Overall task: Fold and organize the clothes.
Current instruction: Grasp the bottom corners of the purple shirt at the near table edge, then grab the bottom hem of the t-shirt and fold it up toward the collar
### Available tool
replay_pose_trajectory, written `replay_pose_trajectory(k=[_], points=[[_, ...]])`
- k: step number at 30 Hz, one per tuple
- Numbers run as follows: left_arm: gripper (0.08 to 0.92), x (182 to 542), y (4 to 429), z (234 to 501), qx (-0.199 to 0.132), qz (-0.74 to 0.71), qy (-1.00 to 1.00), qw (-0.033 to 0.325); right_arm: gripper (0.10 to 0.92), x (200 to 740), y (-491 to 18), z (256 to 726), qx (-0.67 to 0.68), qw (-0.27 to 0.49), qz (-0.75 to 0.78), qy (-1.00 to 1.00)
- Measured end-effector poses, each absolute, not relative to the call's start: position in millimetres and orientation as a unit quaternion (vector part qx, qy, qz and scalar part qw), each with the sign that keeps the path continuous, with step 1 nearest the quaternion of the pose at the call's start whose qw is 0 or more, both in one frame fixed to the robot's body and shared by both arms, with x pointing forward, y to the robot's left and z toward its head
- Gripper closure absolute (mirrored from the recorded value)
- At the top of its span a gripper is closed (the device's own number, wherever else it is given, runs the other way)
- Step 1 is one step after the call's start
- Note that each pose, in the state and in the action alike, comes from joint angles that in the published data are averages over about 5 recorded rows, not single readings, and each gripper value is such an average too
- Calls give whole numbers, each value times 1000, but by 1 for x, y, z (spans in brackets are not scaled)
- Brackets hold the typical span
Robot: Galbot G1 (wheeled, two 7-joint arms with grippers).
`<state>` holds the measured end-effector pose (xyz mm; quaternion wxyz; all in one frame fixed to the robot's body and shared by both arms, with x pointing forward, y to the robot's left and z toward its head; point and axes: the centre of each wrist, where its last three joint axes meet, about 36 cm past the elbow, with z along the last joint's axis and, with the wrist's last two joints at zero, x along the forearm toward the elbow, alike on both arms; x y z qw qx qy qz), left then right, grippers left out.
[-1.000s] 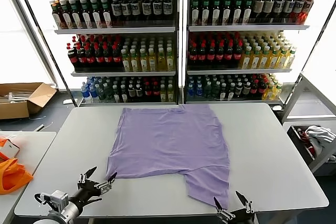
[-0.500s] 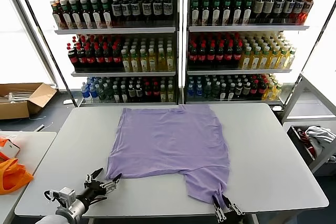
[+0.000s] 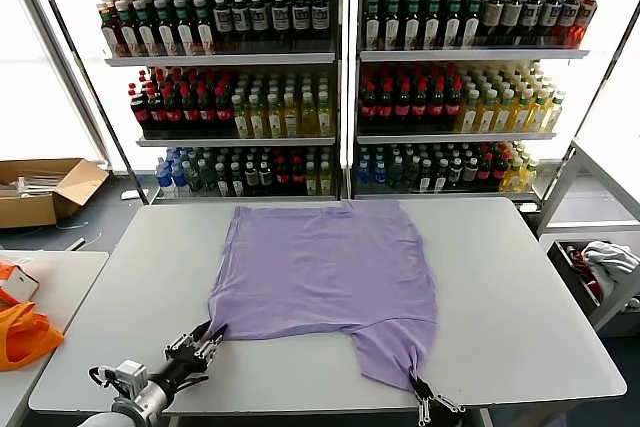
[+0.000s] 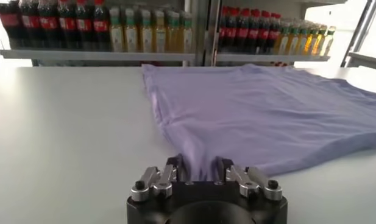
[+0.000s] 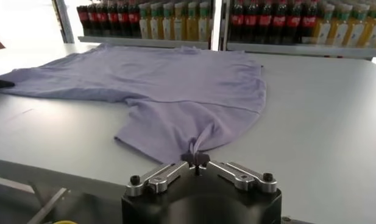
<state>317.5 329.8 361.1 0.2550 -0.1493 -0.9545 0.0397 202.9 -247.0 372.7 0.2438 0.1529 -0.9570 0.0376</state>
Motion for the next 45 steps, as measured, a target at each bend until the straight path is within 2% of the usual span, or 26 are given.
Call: replay_pose_trajectory(k=[5, 8, 21, 32, 38, 45], points=[[866, 311, 326, 367, -151, 53, -953, 256, 915, 196, -253, 378, 184, 227, 32, -956], [909, 307, 324, 372, -149, 58, -954, 254, 915, 192, -258, 383, 201, 210, 26, -956], [914, 282, 331, 406, -135, 53, -961, 233, 915, 182, -277, 407, 226, 142, -3, -964], [914, 253, 337, 423, -122, 43, -961, 246, 915, 182, -283, 417, 233, 109, -28, -966], [914, 258, 339, 428, -135, 31, -959, 246, 915, 202, -284, 413, 221, 89, -45, -970], [914, 288, 343, 433, -160, 15, -957, 240, 915, 242, -285, 407, 204, 69, -49, -975]])
